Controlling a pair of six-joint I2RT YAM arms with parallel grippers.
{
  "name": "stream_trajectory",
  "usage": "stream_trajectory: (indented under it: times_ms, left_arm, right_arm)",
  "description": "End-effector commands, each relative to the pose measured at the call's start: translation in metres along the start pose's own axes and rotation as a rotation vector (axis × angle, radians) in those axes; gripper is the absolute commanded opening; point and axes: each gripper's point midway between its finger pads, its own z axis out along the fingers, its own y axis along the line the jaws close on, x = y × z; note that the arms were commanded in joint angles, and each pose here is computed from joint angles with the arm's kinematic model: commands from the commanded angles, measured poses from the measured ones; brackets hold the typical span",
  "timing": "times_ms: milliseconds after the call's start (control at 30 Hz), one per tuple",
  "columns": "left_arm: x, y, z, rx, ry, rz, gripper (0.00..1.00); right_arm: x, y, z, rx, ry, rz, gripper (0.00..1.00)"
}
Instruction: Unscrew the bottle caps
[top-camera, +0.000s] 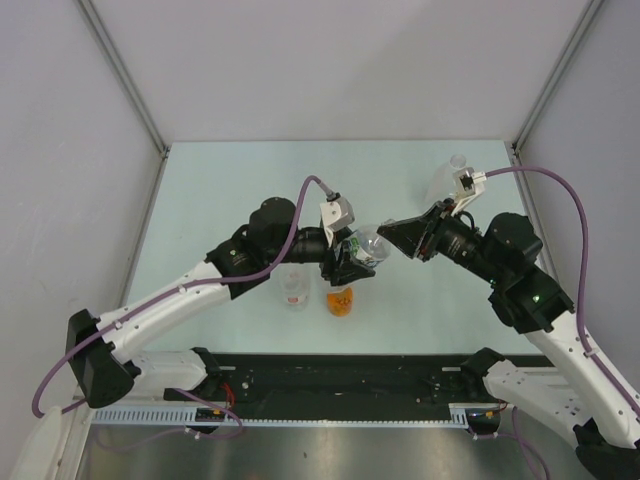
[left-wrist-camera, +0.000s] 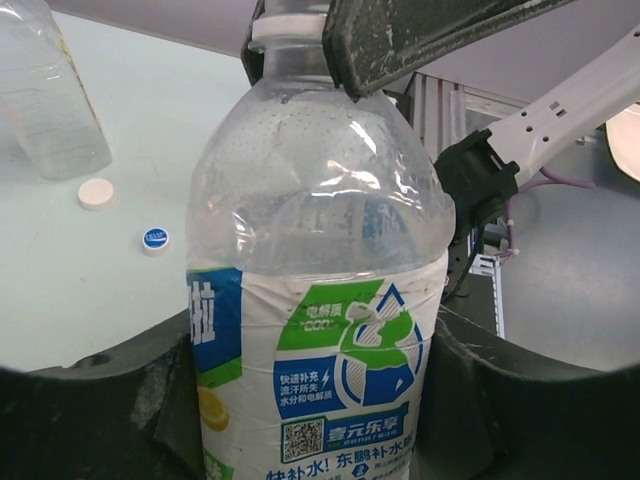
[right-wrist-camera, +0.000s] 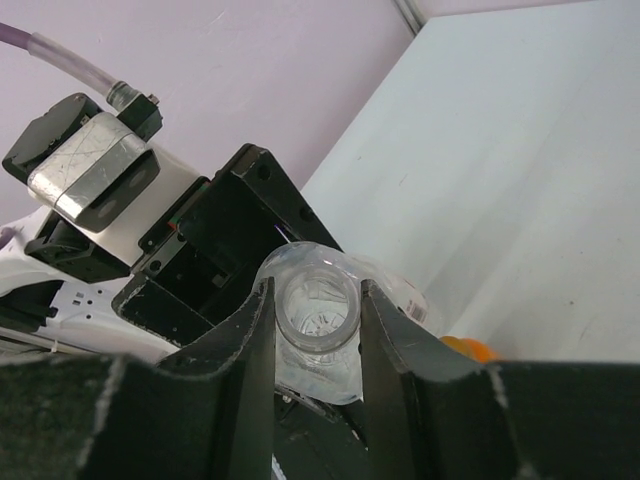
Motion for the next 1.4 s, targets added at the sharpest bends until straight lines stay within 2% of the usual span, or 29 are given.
stream_trajectory:
  times_ms: [0, 67, 300, 400, 433, 567, 733, 833, 1000, 1200, 1367]
  left_arm:
    - [-0.040, 0.003, -0.011, -0.074, -0.095, 0.075, 0.71]
    - [-0.048, 0.005, -0.021, -0.118, -0.121, 0.086, 1.00]
    - [-0.073, 0.026, -0.069, -0.375, -0.213, 0.133, 1.00]
    - [-0.083, 0.040, -0.101, -0.538, -0.264, 0.135, 1.00]
    - [-0.084, 0.052, -0.115, -0.637, -0.274, 0.121, 1.00]
    - [-0.080, 0.062, -0.146, -0.781, -0.294, 0.091, 1.00]
    - [-0.066, 0.062, -0.151, -0.794, -0.250, 0.084, 1.00]
    - [-0.058, 0.062, -0.153, -0.801, -0.248, 0.079, 1.00]
    - [-0.046, 0.062, -0.154, -0.799, -0.248, 0.071, 1.00]
    - [-0.026, 0.064, -0.151, -0.797, -0.213, 0.052, 1.00]
    - [-0.018, 0.065, -0.150, -0.799, -0.194, 0.049, 1.00]
  right_arm:
    - [-0.024, 0.011, -0.002, -0.006, -0.067, -0.046, 0.00]
    - [-0.034, 0.013, -0.004, 0.011, -0.087, -0.061, 0.00]
    - [-0.067, 0.000, -0.005, 0.161, -0.141, -0.131, 0.00]
    - [-0.083, -0.020, -0.001, 0.285, -0.182, -0.164, 0.00]
    - [-0.094, -0.027, -0.003, 0.343, -0.222, -0.169, 0.00]
    - [-0.111, -0.064, 0.012, 0.543, -0.245, -0.237, 0.00]
    - [-0.109, -0.122, 0.044, 0.787, -0.219, -0.298, 0.00]
    - [-0.101, -0.149, 0.067, 0.850, -0.195, -0.319, 0.00]
    - [-0.097, -0.191, 0.090, 0.898, -0.186, -0.289, 0.00]
    - [-0.077, -0.249, 0.112, 0.979, -0.106, -0.295, 0.00]
    - [-0.065, -0.280, 0.122, 1.013, -0.082, -0.290, 0.00]
